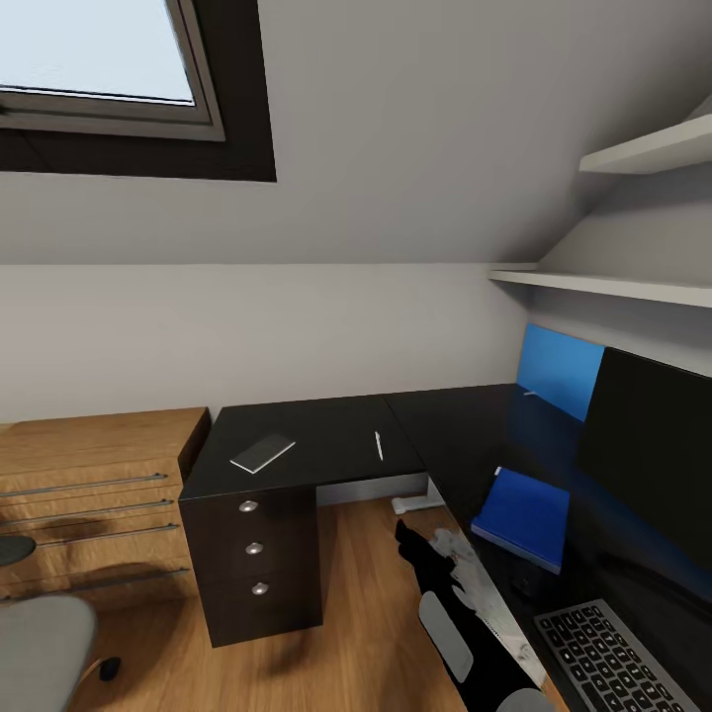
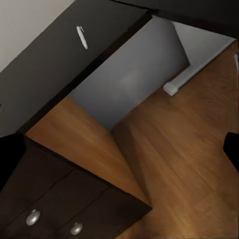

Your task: In the bedroom, organize the workspace by keeping the computer under the desk, ensuring the monitor is on the desk, placing the keyboard on the desk next to the monitor, placing the mouse on the desk next to the keyboard, moving the folder from the swivel chair onto the desk next to the mouse, stacking the notebook on top of the folder with the pen on top of the notebook, and positioning the swivel chair next to the desk.

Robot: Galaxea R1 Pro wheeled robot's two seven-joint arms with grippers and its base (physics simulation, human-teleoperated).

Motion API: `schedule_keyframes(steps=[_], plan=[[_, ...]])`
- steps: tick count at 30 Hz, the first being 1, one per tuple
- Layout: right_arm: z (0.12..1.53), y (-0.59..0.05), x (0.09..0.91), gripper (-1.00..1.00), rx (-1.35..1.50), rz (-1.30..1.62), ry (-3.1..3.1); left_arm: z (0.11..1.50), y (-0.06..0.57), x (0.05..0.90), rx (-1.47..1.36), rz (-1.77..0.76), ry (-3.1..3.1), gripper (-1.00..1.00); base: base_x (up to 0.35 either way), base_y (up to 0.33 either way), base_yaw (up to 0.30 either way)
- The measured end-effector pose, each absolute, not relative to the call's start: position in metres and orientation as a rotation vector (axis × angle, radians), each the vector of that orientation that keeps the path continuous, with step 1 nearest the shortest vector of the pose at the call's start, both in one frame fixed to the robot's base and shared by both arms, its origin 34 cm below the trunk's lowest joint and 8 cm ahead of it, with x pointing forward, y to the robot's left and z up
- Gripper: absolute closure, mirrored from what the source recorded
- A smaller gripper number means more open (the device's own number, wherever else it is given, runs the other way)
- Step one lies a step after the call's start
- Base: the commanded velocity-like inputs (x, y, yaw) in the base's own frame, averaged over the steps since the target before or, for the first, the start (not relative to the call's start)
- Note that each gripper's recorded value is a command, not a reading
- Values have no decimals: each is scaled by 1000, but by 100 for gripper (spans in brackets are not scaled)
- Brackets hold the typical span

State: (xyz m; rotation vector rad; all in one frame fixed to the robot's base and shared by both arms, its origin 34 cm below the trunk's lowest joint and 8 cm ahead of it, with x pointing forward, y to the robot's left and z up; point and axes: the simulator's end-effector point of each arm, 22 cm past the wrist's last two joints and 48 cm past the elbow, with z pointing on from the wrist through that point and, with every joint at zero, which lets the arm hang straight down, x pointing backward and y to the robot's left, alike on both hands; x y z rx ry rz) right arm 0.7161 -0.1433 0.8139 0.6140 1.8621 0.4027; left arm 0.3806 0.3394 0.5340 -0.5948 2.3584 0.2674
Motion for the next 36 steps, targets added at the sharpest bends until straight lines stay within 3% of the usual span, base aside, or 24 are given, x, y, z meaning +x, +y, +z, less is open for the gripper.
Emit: schedule_keyframes(steps=[11,36], plan=[[834,-99,713,-100,476,416,1798,534,338,381,-591,266,2359,-100,0,0,43],[811,-86,701,-100,404,389,1845,534,338,381,-594,265,2359,-100,0,0,277]])
